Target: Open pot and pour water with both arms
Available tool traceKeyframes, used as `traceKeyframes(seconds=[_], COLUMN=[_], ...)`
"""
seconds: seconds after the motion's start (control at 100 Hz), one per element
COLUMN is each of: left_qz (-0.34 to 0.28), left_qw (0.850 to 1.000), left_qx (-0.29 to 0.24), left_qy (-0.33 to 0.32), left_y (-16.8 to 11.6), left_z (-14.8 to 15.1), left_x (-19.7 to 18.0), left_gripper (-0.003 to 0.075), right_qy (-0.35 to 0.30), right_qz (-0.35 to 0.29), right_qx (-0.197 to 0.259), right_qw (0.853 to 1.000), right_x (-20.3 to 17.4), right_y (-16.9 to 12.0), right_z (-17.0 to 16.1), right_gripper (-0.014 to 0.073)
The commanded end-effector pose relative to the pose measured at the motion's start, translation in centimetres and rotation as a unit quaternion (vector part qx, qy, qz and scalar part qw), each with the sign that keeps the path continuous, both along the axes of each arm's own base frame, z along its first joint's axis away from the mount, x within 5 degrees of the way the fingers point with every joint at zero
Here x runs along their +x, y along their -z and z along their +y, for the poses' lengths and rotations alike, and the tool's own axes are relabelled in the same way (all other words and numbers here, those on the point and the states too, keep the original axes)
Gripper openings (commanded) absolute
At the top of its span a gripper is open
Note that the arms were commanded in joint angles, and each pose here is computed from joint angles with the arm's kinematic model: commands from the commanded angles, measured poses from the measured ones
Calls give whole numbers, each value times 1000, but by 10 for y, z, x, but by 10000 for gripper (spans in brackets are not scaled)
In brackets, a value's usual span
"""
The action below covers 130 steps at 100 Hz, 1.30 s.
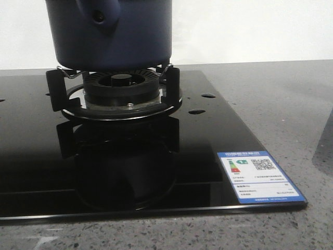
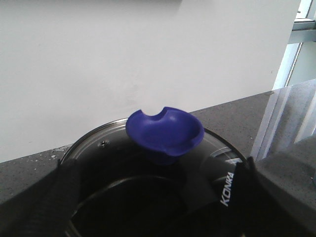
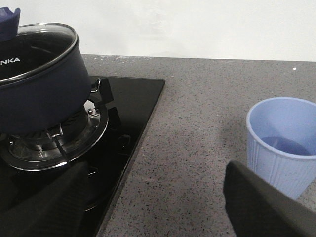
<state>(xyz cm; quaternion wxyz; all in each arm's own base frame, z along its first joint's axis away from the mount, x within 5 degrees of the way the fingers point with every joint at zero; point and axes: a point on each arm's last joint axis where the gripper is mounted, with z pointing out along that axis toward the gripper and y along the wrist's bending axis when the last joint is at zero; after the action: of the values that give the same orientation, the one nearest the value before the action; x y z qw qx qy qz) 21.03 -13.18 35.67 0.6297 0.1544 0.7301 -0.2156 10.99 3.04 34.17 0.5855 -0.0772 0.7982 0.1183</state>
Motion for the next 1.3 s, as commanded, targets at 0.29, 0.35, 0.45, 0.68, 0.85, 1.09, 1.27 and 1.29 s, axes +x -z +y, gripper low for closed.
traceKeyframes(seconds=[0.29, 0.35, 0.45, 0.68, 0.85, 1.09, 1.27, 1.29], left_qz=[-27, -25, -21, -25, -22, -22, -27, -27], left_qw=[999, 1000, 1000, 1000, 1000, 1000, 1000, 1000], left_qx=[-18, -17, -15, -12, -9, -5, 3, 3], left_qy=[-9, -9, -8, -7, -6, -6, -4, -4], left_y=[-19, -19, -18, -20, -18, -17, -17, -17], left_z=[-24, -26, -31, -38, -44, -46, -46, -46], left_x=[36, 41, 47, 58, 66, 69, 69, 69], left_gripper=[580, 580, 580, 580, 579, 505, 363, 352], right_qy=[5, 5, 5, 5, 5, 4, 4, 5], right_qz=[-47, -47, -47, -47, -47, -45, -45, -45], right_qx=[7, 6, 6, 6, 6, 6, 6, 5], right_qw=[999, 999, 999, 999, 999, 999, 999, 999], right_x=[2, 2, 2, 2, 2, 2, 2, 2], right_y=[-17, -17, -17, -17, -17, -17, -17, -17], right_z=[-1, 0, 0, 0, 0, 0, 0, 0], right_gripper=[516, 516, 516, 516, 516, 516, 516, 516])
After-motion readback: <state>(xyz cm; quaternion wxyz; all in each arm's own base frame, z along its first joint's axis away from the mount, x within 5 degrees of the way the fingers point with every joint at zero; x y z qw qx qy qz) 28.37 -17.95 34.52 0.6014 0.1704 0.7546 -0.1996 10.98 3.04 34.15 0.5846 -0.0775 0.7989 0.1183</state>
